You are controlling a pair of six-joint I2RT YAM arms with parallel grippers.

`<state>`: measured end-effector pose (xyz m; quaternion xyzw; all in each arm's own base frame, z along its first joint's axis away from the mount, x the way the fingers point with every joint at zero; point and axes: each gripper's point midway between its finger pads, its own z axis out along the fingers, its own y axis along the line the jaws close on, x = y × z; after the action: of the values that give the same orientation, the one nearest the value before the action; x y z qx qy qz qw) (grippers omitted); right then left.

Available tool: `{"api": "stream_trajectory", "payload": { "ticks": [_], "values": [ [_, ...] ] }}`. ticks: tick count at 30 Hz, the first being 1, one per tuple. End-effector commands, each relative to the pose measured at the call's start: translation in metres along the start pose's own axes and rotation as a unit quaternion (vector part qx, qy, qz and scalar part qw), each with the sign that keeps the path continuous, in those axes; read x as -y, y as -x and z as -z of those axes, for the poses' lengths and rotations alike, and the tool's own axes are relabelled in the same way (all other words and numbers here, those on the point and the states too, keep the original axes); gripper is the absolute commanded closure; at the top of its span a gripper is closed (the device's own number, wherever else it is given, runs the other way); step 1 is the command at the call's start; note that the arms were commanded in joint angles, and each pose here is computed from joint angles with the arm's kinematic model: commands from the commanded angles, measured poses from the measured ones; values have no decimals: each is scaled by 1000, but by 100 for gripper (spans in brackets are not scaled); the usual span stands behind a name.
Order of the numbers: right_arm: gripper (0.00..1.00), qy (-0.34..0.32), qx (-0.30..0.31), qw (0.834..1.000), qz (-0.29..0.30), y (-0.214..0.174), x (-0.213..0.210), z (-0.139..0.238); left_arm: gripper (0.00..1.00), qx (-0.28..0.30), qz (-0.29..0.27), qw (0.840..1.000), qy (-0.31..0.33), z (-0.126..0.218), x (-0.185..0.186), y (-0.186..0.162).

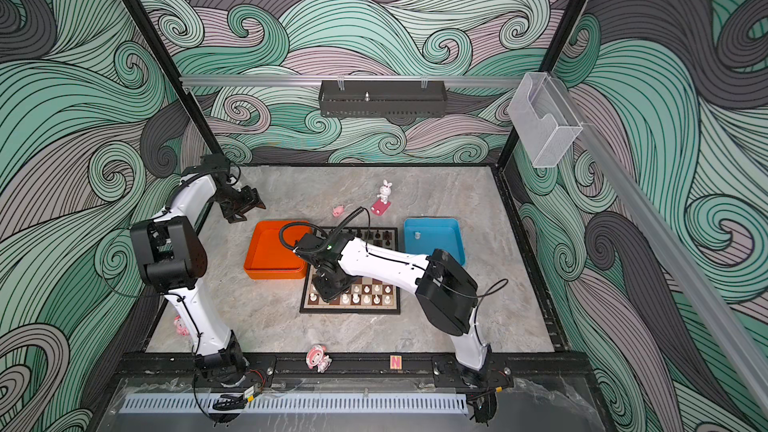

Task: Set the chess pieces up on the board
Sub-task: 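Lift the white pawn and carry it over the white pawn row, then lower the white pawn onto the board and open the right gripper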

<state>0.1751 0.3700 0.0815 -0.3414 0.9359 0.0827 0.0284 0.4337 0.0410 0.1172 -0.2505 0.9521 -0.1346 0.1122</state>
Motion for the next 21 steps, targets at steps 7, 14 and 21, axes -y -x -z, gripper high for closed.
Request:
{"api": "stream_trajectory", "payload": {
  "ticks": [7,14,21],
  "values": [
    [88,-6,-24,1000,1,-3,3,-19,25,-12,8,1000,-11,-7,3,-4],
    [87,-8,-27,1000,2,-2,4,-23,25,-13,8,1000,-14,-8,5,-5],
    [86,-6,-32,999,3,0,3,-28,25,-14,6,1000,-21,-9,7,-5]
  ]
}}
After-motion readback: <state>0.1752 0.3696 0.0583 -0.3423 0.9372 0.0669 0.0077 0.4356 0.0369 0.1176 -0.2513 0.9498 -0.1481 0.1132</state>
